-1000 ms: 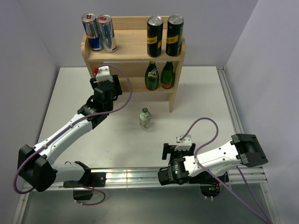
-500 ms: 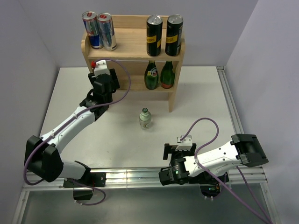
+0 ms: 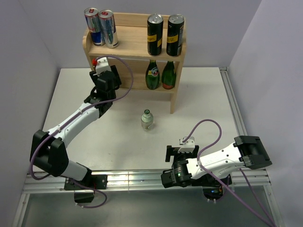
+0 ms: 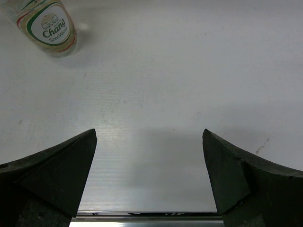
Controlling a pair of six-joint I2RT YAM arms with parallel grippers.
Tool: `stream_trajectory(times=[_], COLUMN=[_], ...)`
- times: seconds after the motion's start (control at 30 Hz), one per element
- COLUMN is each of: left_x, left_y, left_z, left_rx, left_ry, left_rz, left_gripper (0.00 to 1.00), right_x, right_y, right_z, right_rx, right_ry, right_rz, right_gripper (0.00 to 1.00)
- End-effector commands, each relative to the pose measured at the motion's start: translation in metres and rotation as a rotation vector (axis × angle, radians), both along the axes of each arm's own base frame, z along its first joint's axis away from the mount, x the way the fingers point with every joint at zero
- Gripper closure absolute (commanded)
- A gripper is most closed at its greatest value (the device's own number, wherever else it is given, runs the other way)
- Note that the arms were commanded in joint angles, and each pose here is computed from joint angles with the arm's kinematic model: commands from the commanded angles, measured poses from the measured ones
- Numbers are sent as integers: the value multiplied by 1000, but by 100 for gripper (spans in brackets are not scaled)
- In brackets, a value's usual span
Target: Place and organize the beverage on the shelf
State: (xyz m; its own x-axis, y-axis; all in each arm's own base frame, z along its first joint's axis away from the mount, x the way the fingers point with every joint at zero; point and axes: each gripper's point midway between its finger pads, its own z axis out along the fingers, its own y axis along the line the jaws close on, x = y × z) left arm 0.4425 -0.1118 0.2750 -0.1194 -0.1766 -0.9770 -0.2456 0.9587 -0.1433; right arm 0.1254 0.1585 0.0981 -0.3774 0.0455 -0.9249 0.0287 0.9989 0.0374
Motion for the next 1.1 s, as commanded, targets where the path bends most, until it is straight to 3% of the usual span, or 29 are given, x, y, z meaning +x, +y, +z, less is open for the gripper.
stream_trajectory(times=[0.0, 0.1, 0.2, 0.23, 0.53, 0.73, 1.07], left_x=[17, 20, 23, 23, 29, 29, 17], left_y=[-7, -7, -10, -12, -21, -28, -32], left_z=[42, 38, 36, 33, 22, 16, 21], left_rx=[-130, -133, -148, -154, -153, -139, -107], left_ry=[-132, -126, -122, -118, -89, -80, -89], left_rz=[7, 16, 15, 12, 0, -10, -1], left_gripper=[100, 99, 71, 53, 9, 1, 1], right_x=[2, 2, 2, 2, 1, 1, -1], right_y=[11, 10, 9, 10, 7, 5, 6], right_z=[6, 4, 4, 4, 2, 1, 0], right_rx=[255, 252, 254, 257, 258, 264, 263], right_ry=[-26, -25, -25, -25, -19, -16, -17], right_rz=[-91, -92, -93, -94, -98, -100, -95], right_gripper=[0, 0, 0, 0, 0, 0, 0])
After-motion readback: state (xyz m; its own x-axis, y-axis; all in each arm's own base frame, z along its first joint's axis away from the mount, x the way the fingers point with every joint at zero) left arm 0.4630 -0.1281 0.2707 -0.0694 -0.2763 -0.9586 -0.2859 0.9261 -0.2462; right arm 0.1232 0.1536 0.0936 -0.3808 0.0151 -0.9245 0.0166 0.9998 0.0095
